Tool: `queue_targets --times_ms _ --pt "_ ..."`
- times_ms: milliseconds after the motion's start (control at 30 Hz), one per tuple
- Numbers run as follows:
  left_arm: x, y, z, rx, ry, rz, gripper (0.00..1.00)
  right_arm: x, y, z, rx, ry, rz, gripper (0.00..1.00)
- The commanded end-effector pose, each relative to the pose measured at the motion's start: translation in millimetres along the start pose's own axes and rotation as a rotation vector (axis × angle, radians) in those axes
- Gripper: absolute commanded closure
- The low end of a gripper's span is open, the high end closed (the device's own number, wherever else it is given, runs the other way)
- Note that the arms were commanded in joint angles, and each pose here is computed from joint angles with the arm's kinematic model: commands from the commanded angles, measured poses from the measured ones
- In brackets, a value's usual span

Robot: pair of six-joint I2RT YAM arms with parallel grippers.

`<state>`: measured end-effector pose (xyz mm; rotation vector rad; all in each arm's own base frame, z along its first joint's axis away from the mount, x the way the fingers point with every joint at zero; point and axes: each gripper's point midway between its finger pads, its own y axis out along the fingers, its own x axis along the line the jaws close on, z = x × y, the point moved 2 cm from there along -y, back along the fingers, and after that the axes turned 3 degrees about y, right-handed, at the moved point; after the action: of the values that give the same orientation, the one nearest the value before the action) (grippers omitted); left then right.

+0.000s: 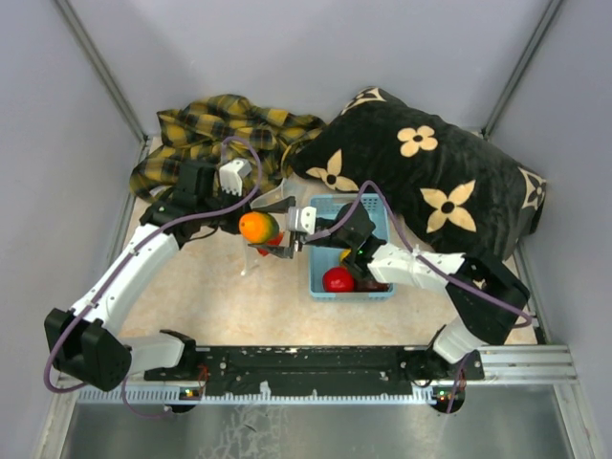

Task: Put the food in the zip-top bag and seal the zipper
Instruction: Place the fake fruit in the zipper food storage bag.

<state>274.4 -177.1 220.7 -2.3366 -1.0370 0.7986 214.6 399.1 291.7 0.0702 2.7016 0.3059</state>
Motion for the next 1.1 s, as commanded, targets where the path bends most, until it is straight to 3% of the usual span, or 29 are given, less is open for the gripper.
queue_targets --times_ms 0,533,833,1067 --pt "-4 -3 -2 -0.031 0.008 0.03 1.0 -29 5 -32 -0.096 -0.144 0.071 0.61" --pt "-15 -6 -4 -0.05 0.018 0.096 1.0 -40 -14 25 0.024 -0.09 0.1 0.51" --pt "-16 -5 -4 -0.049 0.016 0.1 1.0 -47 -23 41 0.095 -0.09 0.142 0.27" --pt "-15 -5 -3 -0.047 0.011 0.099 1.0 -50 -24 34 0.089 -0.09 0.159 0.2"
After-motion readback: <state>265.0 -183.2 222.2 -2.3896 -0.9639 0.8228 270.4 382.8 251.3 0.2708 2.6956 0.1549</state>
